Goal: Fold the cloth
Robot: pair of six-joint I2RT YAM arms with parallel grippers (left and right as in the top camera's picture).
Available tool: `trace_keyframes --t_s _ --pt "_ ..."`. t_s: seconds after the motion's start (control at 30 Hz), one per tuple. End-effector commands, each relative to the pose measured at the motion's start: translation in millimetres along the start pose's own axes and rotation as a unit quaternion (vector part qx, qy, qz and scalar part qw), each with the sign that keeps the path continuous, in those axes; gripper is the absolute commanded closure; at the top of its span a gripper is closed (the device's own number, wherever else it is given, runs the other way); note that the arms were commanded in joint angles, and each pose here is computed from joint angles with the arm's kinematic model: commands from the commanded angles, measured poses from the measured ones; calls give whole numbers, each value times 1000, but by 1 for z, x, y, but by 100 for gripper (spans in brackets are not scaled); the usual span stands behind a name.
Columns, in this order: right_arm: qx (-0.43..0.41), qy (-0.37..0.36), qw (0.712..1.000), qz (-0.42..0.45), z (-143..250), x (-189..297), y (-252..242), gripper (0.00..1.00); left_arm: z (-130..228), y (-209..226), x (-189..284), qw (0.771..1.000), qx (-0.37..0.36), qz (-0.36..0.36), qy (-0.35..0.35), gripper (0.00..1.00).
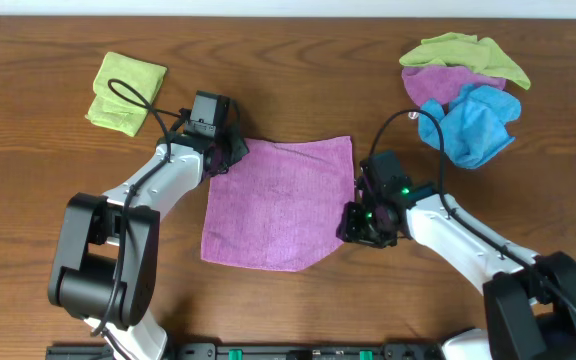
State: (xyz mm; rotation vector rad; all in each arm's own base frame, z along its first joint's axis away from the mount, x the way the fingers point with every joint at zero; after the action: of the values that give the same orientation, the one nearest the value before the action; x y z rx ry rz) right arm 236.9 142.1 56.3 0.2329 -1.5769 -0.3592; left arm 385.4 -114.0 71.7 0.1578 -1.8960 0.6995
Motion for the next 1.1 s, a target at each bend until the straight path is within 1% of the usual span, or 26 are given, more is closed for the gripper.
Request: trace_keyframes --t_s 0.0,0.1,0.2,0.27,0.33,0.47,0.6,0.7,0.87,0.93,0.97,1.03,1.07 --pt "-5 -7 1000 -15 -1 -1 1 60 -3 6 -1 1000 9 -13 -8 94" --pt "-8 -19 1000 -12 -4 -6 -1 58 -3 6 -1 1000 9 -13 -8 94" --pt "-16 -10 1000 -20 -4 -14 -1 57 -3 6 -1 1000 9 -13 -8 94" --pt "-14 11 999 -50 0 -18 6 57 -4 6 -1 1000 9 -15 -10 94" --pt "-10 38 995 -92 7 -19 18 61 -4 8 -1 1000 9 -22 -12 94" --pt "7 78 980 -181 16 -12 44 64 -2 10 -1 1000 9 -27 -9 94" --pt "19 99 967 -235 23 0 59 64 -1 12 -1 999 9 -32 -6 94" --pt "30 100 959 -264 27 16 68 64 -1 13 -1 999 10 -37 -6 94" --pt "45 62 963 -257 33 47 71 62 -1 15 -1 999 10 -43 -7 94" --pt "42 38 974 -218 37 55 62 61 0 15 -1 999 10 -43 -7 94" --pt "32 27 982 -182 40 57 55 59 0 15 -1 999 10 -43 -7 94" --pt "20 17 991 -128 47 57 43 55 0 16 -1 999 10 -44 -6 94" --pt "15 18 994 -111 50 56 40 55 0 16 -1 999 10 -44 -6 94"
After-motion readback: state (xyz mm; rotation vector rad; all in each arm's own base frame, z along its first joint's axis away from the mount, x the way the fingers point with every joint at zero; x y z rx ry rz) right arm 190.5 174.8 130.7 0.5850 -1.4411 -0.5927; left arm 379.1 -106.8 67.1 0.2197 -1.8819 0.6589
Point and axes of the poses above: each gripper's point midway between its finger pads, its own x axis back along the fingers, its own y axis along the line the jaws close on, z = x × y, the point moved 5 cm from there along x, back along the fingers, and after that the axes turned 2 degrees about x, right-handed, at the moved point
